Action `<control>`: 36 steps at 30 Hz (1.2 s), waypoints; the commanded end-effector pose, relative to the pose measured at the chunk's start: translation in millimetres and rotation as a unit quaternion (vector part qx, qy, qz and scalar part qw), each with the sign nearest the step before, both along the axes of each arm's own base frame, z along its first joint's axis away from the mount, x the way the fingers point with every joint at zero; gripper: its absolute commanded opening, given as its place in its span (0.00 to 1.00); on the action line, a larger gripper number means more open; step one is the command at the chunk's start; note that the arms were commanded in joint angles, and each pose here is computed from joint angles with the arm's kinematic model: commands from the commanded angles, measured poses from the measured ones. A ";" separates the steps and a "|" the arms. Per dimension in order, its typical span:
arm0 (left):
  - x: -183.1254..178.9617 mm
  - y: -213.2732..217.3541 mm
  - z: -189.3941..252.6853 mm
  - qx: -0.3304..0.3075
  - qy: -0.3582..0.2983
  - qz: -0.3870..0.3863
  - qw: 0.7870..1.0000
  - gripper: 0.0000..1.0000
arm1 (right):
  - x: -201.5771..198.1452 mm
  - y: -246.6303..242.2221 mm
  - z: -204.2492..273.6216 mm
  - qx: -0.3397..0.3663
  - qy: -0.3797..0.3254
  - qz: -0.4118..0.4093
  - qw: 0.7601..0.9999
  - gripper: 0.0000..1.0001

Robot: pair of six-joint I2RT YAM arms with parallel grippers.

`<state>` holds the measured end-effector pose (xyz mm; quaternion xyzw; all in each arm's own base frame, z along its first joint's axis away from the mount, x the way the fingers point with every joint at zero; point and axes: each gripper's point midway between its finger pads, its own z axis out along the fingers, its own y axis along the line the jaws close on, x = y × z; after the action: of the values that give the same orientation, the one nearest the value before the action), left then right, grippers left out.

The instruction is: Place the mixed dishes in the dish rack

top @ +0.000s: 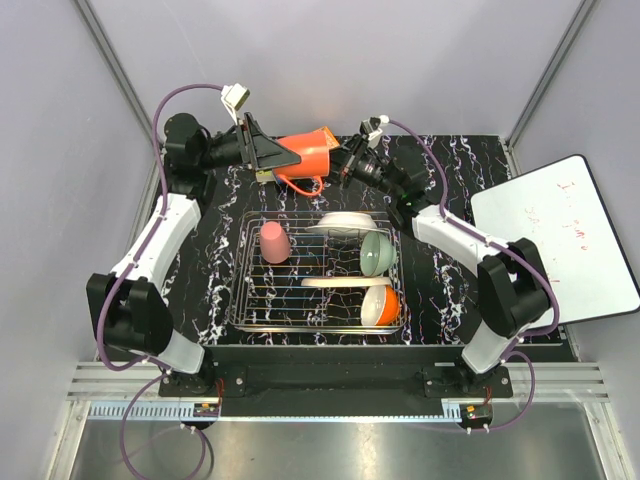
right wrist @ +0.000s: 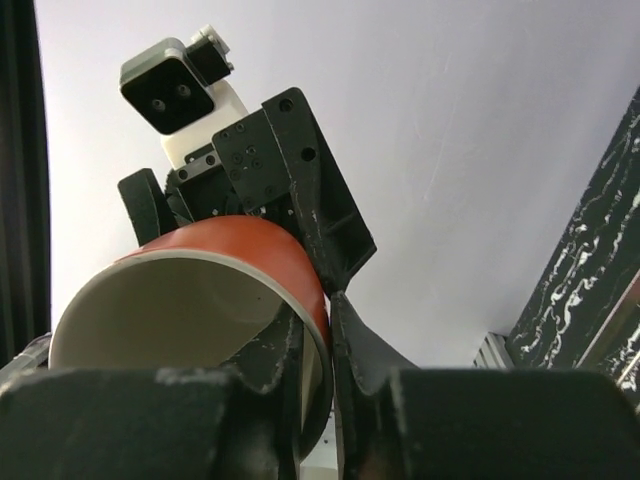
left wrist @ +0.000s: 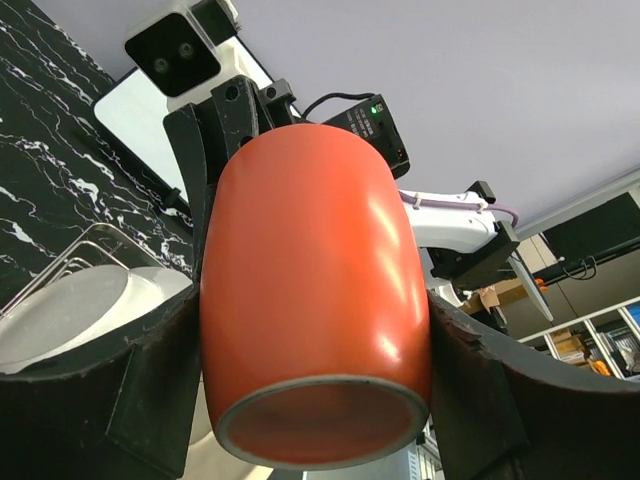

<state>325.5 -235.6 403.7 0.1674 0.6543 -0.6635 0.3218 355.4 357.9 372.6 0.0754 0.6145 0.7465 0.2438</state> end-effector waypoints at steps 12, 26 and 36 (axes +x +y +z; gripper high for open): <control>-44.5 71.9 2.1 0.058 -0.096 -0.007 0.994 0.00 | 18.2 -84.2 -13.9 -0.083 0.013 -0.102 0.991 0.58; -83.6 129.8 -156.1 0.407 -0.003 0.015 0.913 0.00 | 2.9 -169.7 18.4 -0.255 -0.093 -0.278 0.921 0.56; -108.5 109.1 -186.8 0.480 -0.017 -0.040 0.876 0.00 | -1.9 -192.2 -25.6 -0.315 -0.061 -0.312 0.894 0.54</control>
<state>220.4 -121.8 222.2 0.3122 0.8813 -0.3014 0.1871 351.7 178.5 368.6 0.1266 0.7251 0.4479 0.5075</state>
